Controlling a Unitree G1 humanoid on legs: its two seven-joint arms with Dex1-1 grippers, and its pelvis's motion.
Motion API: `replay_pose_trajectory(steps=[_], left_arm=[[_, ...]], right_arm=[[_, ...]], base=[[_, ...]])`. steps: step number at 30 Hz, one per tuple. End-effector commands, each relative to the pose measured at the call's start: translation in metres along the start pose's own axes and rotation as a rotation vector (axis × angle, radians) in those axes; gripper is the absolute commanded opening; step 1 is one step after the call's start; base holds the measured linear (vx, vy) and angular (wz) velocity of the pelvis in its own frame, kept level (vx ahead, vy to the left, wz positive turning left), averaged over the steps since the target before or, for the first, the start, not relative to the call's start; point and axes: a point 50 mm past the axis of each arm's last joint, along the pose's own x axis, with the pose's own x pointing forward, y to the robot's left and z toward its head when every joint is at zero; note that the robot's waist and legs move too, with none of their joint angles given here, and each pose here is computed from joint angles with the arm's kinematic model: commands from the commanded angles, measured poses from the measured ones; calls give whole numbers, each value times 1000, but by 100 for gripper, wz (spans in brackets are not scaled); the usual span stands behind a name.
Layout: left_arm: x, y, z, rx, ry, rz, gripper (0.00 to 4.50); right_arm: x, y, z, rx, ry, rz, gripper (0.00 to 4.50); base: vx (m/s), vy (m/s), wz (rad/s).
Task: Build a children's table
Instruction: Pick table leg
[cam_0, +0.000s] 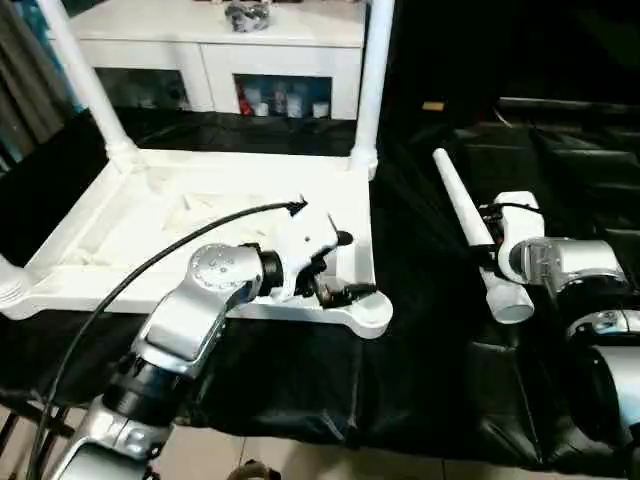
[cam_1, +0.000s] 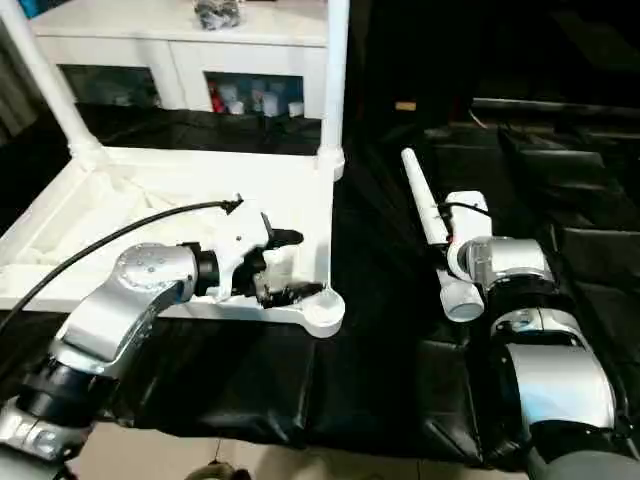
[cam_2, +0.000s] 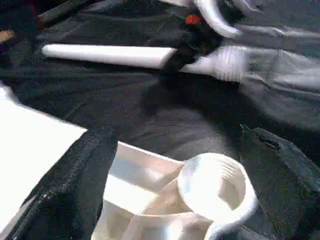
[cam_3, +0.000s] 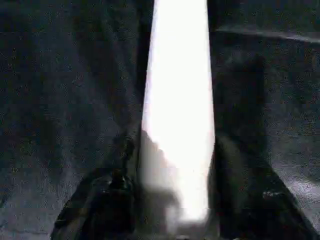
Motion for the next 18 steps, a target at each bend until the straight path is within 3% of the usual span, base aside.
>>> replay_pose_trajectory(steps=[1,3,7,9,11,12,15,18], left_arm=[[-2,11,6,-22,-25,67,435],[-1,15,9,-43,-64,96,435],[3,30,23,-75,-213,328,435],[5,31,27,-62,-226,351,435],[9,32,34,9,-244,385,435],[10,32,34,-2,-234,380,435],[18,27,37,-99,-213,285,435],[25,16,60,-320,-333,41,435]], right_arm=[[0,-5,-1,63,-37,-7,194],[-2,-8,3,97,-101,-26,185],[-12,-18,20,313,-346,33,180],[-18,-16,28,357,-466,109,180],[-31,-13,39,418,-656,235,180],[-33,-12,39,426,-683,267,180],[-47,-1,40,427,-770,442,180],[-80,36,34,331,-865,845,180]], base=[[0,0,0],[0,0,0],[0,0,0],[0,0,0],[0,0,0],[0,0,0],[0,0,0],[0,0,0]])
